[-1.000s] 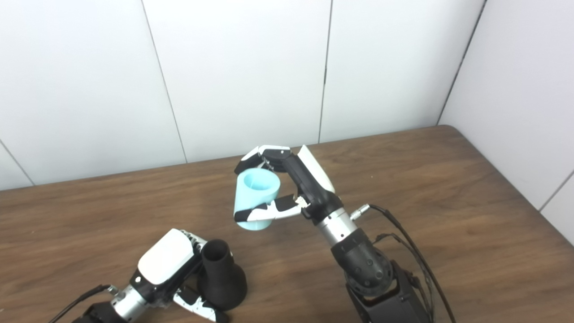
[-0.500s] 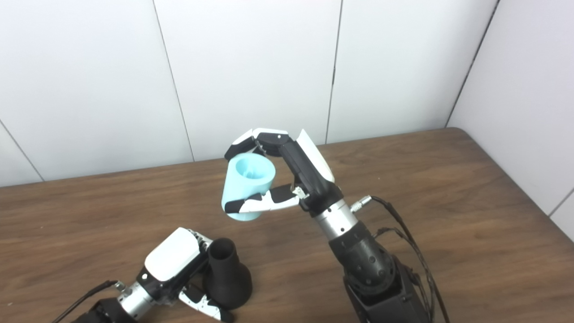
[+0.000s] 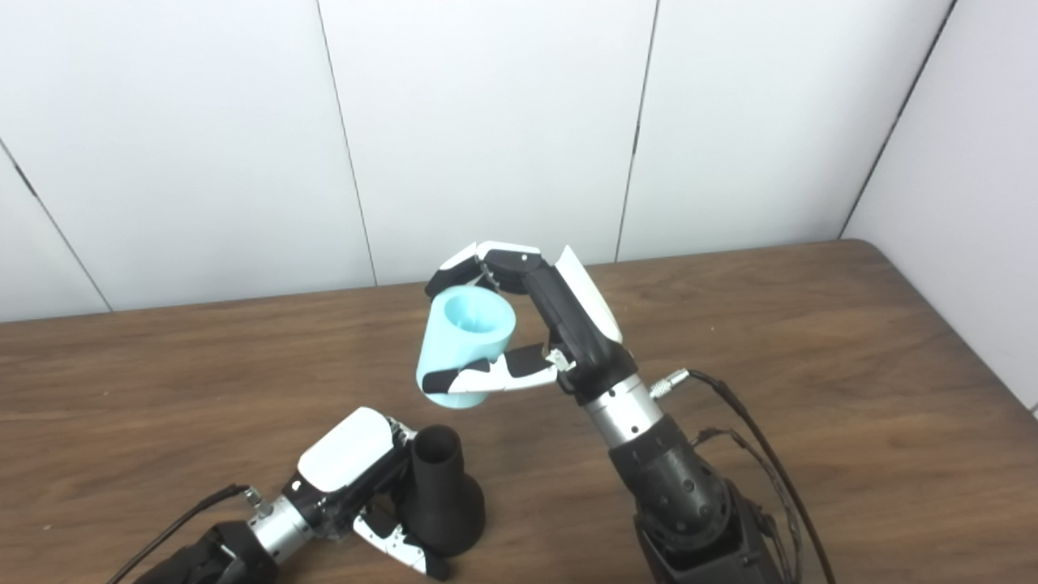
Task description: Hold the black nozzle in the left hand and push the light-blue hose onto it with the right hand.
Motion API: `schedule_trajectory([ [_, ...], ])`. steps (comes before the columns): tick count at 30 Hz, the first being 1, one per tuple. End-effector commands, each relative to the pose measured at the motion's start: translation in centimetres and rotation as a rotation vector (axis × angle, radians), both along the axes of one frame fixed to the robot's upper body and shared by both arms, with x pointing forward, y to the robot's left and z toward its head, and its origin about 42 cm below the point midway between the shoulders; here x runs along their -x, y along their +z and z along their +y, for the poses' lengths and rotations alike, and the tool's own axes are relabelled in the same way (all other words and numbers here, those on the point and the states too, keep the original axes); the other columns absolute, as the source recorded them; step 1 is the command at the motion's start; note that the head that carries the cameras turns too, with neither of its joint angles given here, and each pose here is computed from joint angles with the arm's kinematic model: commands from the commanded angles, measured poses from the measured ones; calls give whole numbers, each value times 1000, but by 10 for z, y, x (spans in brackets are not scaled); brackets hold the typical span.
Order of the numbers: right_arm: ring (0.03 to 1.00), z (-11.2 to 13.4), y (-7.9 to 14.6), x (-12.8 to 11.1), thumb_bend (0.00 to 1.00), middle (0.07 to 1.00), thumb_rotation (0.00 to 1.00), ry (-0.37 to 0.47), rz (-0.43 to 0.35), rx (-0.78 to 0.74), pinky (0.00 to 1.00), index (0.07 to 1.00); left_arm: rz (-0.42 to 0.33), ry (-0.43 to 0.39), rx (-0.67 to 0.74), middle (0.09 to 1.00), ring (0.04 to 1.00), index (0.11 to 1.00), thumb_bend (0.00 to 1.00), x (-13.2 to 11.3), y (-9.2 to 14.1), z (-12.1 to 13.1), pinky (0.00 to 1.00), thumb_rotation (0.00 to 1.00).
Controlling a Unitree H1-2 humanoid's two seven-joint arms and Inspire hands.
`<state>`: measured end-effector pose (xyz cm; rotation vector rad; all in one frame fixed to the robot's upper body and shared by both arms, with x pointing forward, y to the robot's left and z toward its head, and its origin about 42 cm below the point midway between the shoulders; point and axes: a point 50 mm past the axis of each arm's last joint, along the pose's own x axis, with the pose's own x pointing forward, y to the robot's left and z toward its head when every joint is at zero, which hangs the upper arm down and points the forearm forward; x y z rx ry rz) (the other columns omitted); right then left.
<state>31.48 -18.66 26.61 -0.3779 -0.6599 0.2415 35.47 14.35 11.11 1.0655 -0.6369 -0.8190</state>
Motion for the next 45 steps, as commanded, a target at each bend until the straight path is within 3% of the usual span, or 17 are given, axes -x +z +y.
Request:
schedule_trajectory([
  [1, 397, 7, 28, 4, 511, 515, 0, 50, -146, -31, 312, 517, 397, -125, -354, 312, 235, 484, 515, 91, -106, 6, 189, 40],
  [13, 385, 6, 22, 8, 509, 519, 0, 58, -121, -36, 278, 522, 394, -133, -343, 284, 207, 485, 515, 93, -102, 7, 164, 40],
  [18, 399, 6, 17, 11, 511, 516, 0, 59, -93, -35, 309, 518, 390, -135, -332, 258, 183, 485, 516, 93, -103, 8, 140, 40],
  [27, 390, 7, 9, 15, 510, 518, 0, 83, -60, 6, 294, 520, 393, -132, -338, 273, 194, 485, 516, 92, -103, 8, 149, 40],
  [45, 380, -1, 21, 20, 509, 521, 0, 108, -41, 25, 251, 514, 410, -128, -355, 300, 220, 485, 515, 90, -101, 12, 171, 40],
])
